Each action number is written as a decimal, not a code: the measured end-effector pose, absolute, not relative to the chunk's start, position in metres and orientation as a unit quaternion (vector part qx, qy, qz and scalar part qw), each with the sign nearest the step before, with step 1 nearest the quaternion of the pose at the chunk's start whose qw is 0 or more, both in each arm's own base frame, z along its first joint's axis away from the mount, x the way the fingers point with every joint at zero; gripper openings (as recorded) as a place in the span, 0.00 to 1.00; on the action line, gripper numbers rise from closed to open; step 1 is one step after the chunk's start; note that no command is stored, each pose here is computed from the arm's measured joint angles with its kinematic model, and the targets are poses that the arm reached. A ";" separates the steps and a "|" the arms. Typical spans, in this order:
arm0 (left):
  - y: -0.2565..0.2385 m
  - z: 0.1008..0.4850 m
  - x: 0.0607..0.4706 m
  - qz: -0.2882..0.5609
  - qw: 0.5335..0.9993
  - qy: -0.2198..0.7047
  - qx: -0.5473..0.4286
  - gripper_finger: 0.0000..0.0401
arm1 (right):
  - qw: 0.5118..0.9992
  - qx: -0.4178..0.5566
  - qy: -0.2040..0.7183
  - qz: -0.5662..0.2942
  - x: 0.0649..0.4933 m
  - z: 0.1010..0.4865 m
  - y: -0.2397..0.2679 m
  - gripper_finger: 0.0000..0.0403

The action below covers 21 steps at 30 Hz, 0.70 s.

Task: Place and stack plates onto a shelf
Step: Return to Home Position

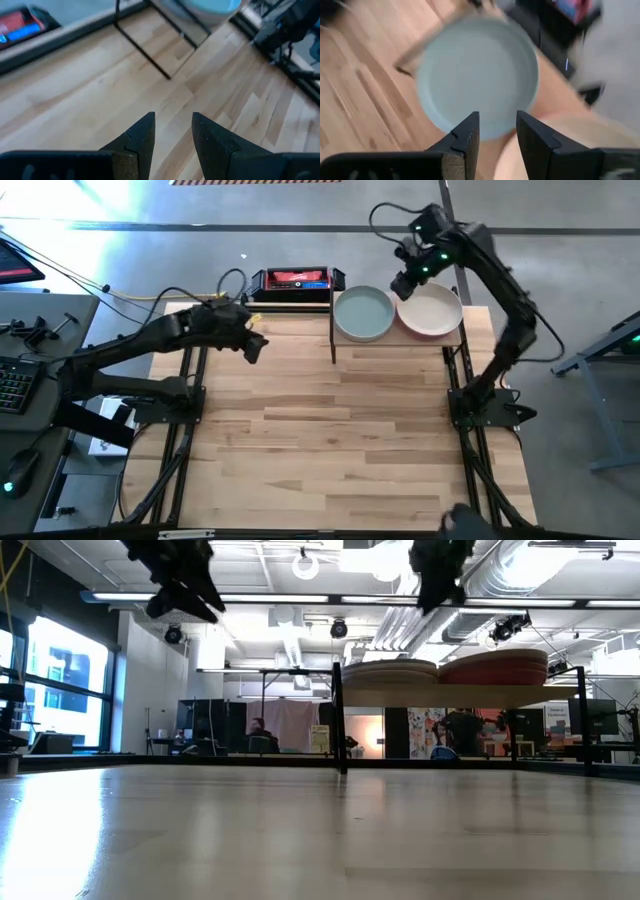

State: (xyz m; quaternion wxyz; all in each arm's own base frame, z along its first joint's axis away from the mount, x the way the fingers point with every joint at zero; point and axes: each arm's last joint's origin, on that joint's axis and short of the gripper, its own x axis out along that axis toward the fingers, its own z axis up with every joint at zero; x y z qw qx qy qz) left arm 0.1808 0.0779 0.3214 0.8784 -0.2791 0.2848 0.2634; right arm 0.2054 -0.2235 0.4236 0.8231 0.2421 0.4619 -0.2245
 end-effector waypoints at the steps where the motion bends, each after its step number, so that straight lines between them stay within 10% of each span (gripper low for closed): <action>1: 0.076 0.325 0.177 0.265 0.883 0.277 -0.273 0.30 | 0.840 0.222 0.442 -0.223 0.203 0.432 -0.216 0.27; 9: 0.055 0.351 0.141 0.308 0.906 0.195 -0.215 0.30 | 0.922 0.142 0.285 -0.219 0.165 0.461 -0.145 0.27; 21: 0.037 0.362 0.117 0.330 0.926 0.147 -0.111 0.30 | 0.950 0.174 0.182 -0.187 0.115 0.401 -0.074 0.27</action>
